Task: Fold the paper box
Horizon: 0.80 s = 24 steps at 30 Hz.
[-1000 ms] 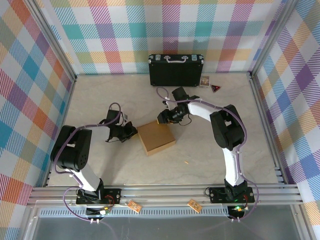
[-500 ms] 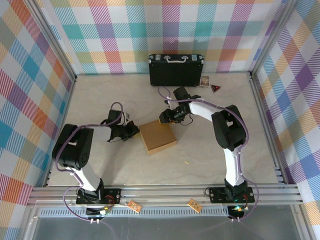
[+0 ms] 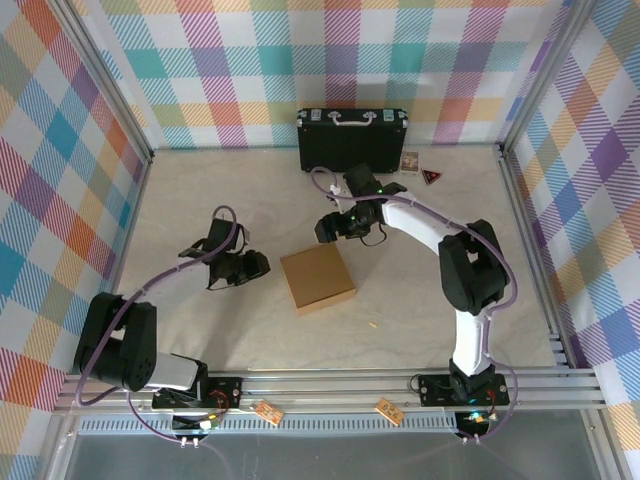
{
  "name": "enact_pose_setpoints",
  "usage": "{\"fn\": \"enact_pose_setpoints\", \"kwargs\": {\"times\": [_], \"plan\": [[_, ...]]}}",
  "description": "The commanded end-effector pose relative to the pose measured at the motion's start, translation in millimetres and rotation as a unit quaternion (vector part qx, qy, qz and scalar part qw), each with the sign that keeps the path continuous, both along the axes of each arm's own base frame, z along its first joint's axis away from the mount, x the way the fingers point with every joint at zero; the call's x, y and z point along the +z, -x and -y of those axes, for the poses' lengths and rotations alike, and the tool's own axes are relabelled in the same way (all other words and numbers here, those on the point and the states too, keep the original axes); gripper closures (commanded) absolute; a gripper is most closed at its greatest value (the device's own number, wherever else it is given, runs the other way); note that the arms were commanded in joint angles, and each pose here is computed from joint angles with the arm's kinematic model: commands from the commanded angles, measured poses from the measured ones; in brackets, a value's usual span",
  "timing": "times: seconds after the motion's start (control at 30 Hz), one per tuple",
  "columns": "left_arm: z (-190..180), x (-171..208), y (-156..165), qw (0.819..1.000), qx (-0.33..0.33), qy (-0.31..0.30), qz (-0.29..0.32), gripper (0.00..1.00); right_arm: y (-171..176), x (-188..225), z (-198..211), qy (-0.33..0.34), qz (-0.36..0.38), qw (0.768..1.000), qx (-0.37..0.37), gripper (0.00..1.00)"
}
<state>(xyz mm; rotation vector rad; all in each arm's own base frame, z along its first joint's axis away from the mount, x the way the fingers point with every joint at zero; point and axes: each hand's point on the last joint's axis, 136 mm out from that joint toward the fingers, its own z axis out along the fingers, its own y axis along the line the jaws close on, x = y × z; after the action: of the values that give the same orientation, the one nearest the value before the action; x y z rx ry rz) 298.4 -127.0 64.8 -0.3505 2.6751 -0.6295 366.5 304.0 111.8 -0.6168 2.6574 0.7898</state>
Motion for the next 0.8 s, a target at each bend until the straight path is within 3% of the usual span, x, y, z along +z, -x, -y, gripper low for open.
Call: {"fn": "enact_pose_setpoints", "kwargs": {"times": [0.0,0.17,0.3,0.43,0.6,0.77], "plan": [[-6,5,10,1.0,0.007,0.001,-0.002,0.68,12,20,16,0.019,0.015,0.999,-0.02,0.27],[20,44,1,0.995,-0.024,0.076,0.06,0.62,67,3,32,0.024,-0.01,0.999,-0.037,0.26],[18,45,-10,0.997,-0.023,0.054,0.059,0.53,126,-16,44,0.118,0.006,0.993,-0.004,0.28],[23,36,-26,0.997,-0.026,0.051,0.043,0.52,165,-22,43,0.109,-0.004,0.994,0.001,0.37],[40,23,-53,0.997,-0.043,0.049,0.028,0.53,179,-39,38,0.103,-0.026,0.994,0.013,0.44],[55,11,-50,0.997,-0.064,0.044,0.023,0.56,158,-42,33,0.123,-0.01,0.992,0.002,0.48]]}}
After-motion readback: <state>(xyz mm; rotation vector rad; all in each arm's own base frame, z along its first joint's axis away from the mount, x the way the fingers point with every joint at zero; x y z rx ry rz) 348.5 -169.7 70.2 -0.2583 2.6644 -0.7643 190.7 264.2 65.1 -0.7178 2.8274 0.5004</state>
